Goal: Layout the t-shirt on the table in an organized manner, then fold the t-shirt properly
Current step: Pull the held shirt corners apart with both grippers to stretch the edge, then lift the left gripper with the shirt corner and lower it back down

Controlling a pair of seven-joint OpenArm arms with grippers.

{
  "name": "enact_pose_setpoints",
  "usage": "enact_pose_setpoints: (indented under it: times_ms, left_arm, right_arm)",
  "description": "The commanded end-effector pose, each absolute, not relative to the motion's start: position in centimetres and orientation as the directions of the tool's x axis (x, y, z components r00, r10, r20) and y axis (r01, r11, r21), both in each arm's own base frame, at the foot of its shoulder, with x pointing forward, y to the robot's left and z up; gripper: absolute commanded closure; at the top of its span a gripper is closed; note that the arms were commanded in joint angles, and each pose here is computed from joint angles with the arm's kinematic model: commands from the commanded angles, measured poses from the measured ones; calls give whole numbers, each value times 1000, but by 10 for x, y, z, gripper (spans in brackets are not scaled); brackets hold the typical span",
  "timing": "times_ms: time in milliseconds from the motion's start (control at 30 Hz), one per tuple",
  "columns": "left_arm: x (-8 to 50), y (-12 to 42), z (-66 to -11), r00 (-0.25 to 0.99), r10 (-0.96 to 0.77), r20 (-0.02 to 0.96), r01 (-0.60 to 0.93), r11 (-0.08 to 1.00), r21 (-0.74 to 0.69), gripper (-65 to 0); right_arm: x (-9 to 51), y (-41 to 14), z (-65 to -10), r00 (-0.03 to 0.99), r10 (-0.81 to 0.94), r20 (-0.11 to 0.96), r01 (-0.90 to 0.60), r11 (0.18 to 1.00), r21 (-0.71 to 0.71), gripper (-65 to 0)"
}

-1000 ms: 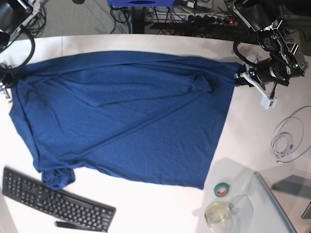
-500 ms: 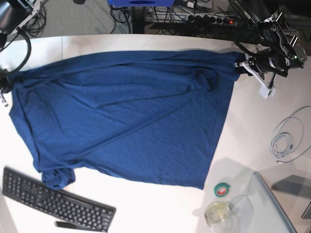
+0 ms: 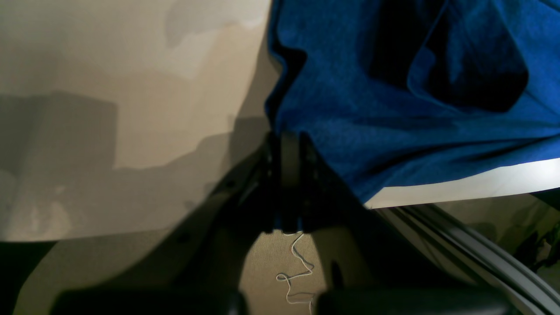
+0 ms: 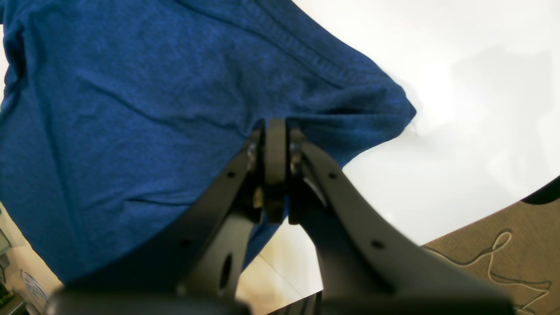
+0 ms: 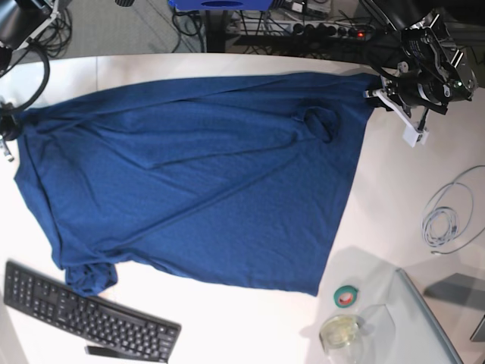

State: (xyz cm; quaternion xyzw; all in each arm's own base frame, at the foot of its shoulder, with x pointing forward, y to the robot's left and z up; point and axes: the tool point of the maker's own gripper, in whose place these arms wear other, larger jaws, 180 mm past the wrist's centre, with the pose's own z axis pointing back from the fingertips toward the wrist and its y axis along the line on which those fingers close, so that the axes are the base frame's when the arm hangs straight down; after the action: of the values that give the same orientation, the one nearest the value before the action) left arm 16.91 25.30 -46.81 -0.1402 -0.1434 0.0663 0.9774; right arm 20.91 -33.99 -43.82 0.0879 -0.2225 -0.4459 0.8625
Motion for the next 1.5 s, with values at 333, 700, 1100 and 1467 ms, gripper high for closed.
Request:
enact_pose_setpoints:
  times_ms: [333, 700, 1100, 1467]
  left_arm:
    - [146, 267, -469, 957, 168, 237, -103, 960, -261, -66]
    - [111, 294, -465, 951, 227, 212, -182, 961, -210, -533]
    - [79, 260, -491, 953, 222, 205, -164, 949, -269, -533]
    - [83, 222, -510, 918, 326, 224, -211, 883, -420, -532]
  right_arm:
    - [212, -349, -428, 501, -794, 343, 717, 603, 349, 0]
    - [212, -348, -429, 502, -794, 343, 716, 604, 350, 0]
    - [215, -345, -428, 540, -760, 360, 679, 647, 348, 0]
    - [207, -346, -432, 547, -759, 353, 684, 648, 336, 0]
